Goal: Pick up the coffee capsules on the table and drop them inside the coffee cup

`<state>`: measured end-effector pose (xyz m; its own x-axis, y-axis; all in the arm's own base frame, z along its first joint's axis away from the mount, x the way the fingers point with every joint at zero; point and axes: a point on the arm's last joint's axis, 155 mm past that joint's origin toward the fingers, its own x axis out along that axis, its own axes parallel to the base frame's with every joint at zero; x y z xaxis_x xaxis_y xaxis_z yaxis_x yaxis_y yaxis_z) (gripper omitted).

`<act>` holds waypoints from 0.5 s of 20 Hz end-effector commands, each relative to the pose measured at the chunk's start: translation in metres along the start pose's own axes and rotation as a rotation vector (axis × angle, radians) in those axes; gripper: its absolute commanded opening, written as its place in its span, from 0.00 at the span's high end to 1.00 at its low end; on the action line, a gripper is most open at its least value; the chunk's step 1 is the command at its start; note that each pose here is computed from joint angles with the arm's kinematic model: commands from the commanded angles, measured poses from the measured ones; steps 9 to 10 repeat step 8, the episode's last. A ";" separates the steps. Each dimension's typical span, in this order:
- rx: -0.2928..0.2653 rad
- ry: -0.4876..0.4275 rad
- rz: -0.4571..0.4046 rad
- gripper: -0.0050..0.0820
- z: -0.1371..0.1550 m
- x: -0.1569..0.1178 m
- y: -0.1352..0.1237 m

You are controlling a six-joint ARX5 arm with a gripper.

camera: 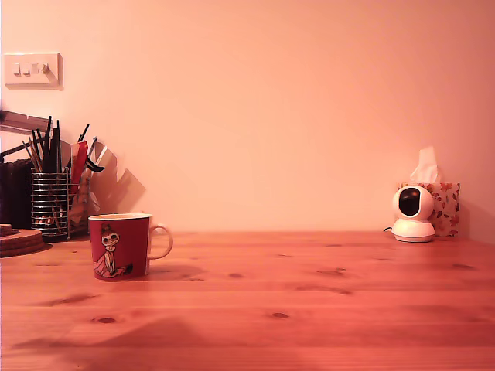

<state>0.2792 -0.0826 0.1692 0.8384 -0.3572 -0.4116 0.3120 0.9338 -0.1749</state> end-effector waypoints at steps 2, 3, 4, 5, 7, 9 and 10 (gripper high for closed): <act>-0.002 -0.056 -0.004 0.97 0.009 -0.009 -0.003; 0.000 -0.074 -0.006 0.97 0.012 -0.012 -0.004; 0.003 -0.087 -0.007 0.97 0.015 -0.015 -0.005; 0.007 -0.098 -0.008 0.97 0.017 -0.017 -0.005; 0.010 -0.112 -0.009 0.97 0.020 -0.019 -0.006; 0.010 -0.113 -0.009 0.97 0.020 -0.020 -0.006; 0.010 -0.113 -0.009 0.97 0.020 -0.020 -0.006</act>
